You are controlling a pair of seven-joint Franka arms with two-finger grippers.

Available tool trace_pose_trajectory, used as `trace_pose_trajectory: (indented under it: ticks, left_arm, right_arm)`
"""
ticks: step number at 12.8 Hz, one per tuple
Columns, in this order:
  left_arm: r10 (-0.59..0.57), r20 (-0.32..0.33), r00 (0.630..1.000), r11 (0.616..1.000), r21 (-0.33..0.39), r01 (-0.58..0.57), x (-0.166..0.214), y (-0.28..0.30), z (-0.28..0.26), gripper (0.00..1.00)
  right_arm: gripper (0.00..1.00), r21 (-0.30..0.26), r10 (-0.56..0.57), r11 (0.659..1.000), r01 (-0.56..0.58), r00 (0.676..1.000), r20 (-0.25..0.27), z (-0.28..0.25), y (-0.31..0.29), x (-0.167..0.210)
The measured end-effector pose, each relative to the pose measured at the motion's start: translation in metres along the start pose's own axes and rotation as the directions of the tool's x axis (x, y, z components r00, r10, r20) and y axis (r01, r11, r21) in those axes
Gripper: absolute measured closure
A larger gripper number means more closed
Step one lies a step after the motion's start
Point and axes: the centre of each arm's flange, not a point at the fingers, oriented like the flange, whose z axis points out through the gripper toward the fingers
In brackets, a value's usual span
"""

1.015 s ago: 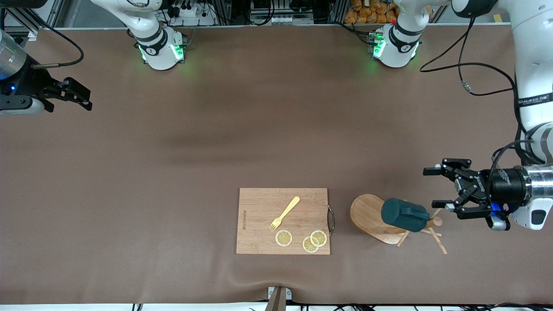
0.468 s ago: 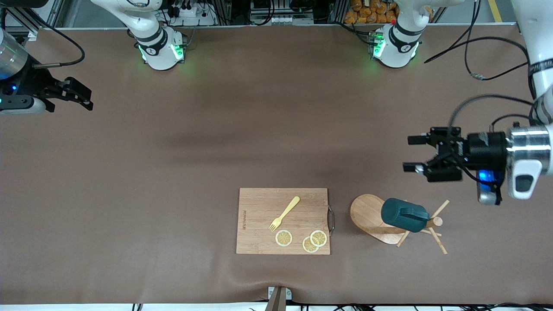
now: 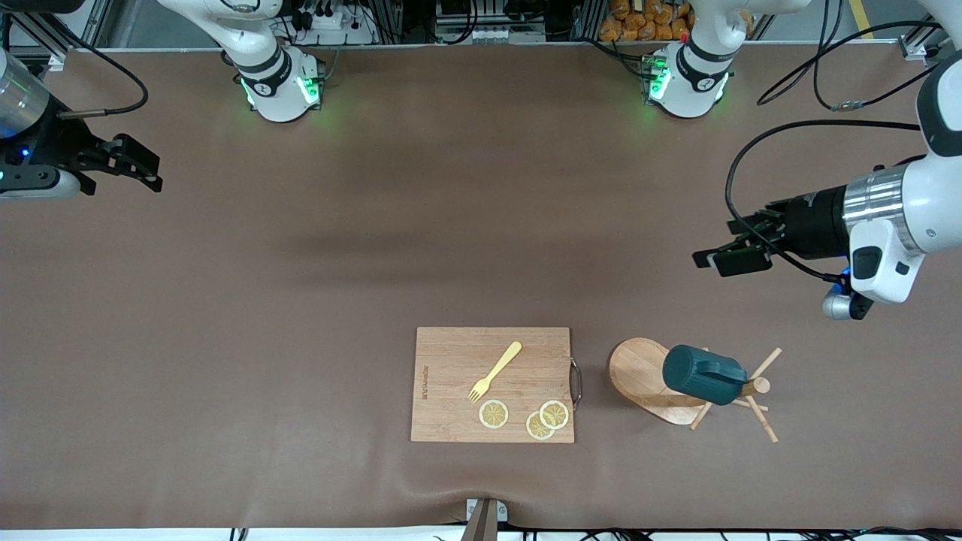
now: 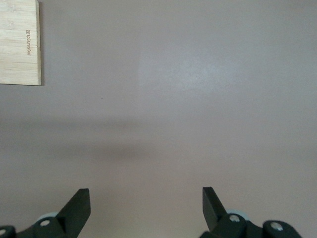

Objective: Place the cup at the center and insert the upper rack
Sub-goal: 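Open the left gripper and pull it away from the mug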

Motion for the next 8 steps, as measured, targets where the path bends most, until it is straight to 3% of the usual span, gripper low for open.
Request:
trace_pose_trajectory:
  ticks: [4, 8]
  left_arm:
    - [0.16, -0.13, 0.979, 0.963, 0.238, -0.126, -0.017, 0.012, 0.021, 0.0]
    - [0.318, -0.143, 0.937, 0.913, 0.313, -0.262, -0.024, 0.003, 0.003, 0.0]
  right_arm:
    - [0.0, 0.0, -0.001, 1.0, 0.001, 1.0, 0.0, 0.0, 0.0, 0.0]
    - [0.0, 0.0, -0.001, 1.0, 0.001, 1.0, 0.0, 0.0, 0.0, 0.0]
